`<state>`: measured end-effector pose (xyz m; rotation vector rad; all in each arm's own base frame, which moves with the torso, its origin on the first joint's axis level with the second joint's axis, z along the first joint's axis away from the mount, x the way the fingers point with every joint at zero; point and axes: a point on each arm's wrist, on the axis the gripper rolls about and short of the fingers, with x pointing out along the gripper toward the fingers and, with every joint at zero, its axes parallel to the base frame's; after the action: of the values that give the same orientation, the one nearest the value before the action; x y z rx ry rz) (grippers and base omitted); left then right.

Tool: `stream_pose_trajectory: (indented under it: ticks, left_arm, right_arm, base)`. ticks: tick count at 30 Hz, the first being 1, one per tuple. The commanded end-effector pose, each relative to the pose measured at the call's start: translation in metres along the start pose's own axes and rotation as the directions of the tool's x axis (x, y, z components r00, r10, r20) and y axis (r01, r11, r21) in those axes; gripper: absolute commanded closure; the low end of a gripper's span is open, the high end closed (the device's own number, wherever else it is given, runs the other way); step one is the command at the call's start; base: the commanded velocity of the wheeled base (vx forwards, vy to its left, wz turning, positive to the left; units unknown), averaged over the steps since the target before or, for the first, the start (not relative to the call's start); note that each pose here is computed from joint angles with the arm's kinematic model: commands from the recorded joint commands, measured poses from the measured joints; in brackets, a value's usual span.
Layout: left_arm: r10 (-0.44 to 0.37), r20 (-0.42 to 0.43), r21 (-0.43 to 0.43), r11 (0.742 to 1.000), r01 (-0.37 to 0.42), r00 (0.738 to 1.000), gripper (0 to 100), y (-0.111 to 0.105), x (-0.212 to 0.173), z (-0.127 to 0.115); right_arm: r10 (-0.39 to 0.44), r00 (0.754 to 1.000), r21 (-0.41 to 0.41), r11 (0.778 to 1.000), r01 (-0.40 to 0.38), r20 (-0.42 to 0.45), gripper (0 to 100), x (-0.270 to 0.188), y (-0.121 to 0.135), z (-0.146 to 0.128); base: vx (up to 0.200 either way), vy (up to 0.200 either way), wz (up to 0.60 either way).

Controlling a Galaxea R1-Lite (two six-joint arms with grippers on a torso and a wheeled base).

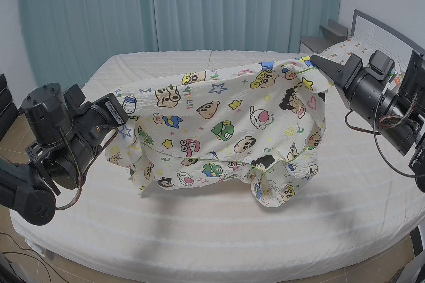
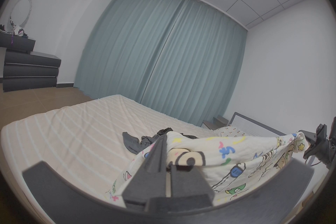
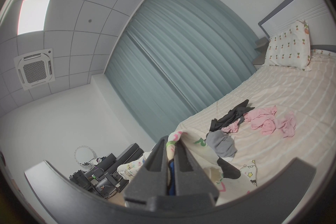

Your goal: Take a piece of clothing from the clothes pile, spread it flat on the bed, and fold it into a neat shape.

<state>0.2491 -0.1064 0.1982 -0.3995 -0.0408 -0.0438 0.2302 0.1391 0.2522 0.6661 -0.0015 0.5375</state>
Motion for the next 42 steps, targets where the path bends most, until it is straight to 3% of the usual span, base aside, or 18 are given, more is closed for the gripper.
stream_pose_trajectory:
  ticks: [1, 36, 42]
  left_arm:
    - [0.010, 0.019, -0.006, 1.000, -0.010, 1.000, 100, 0.003, -0.001, 0.005]
    - [0.055, 0.064, -0.013, 0.998, -0.054, 0.996, 100, 0.017, -0.006, 0.020]
    - [0.056, 0.063, -0.013, 0.998, -0.055, 0.996, 100, 0.017, -0.007, 0.020]
  right_arm:
    - [0.012, 1.000, 0.001, 1.000, -0.012, -0.008, 100, 0.003, 0.003, -0.003]
    - [0.058, 0.997, 0.007, 0.998, -0.058, -0.043, 100, 0.011, 0.017, -0.015]
    - [0.065, 0.997, 0.007, 0.998, -0.064, -0.038, 100, 0.008, 0.018, -0.013]
  base:
    - [0.000, 0.200, 0.00]
    - [0.000, 0.200, 0.00]
    - [0.000, 0.000, 0.00]
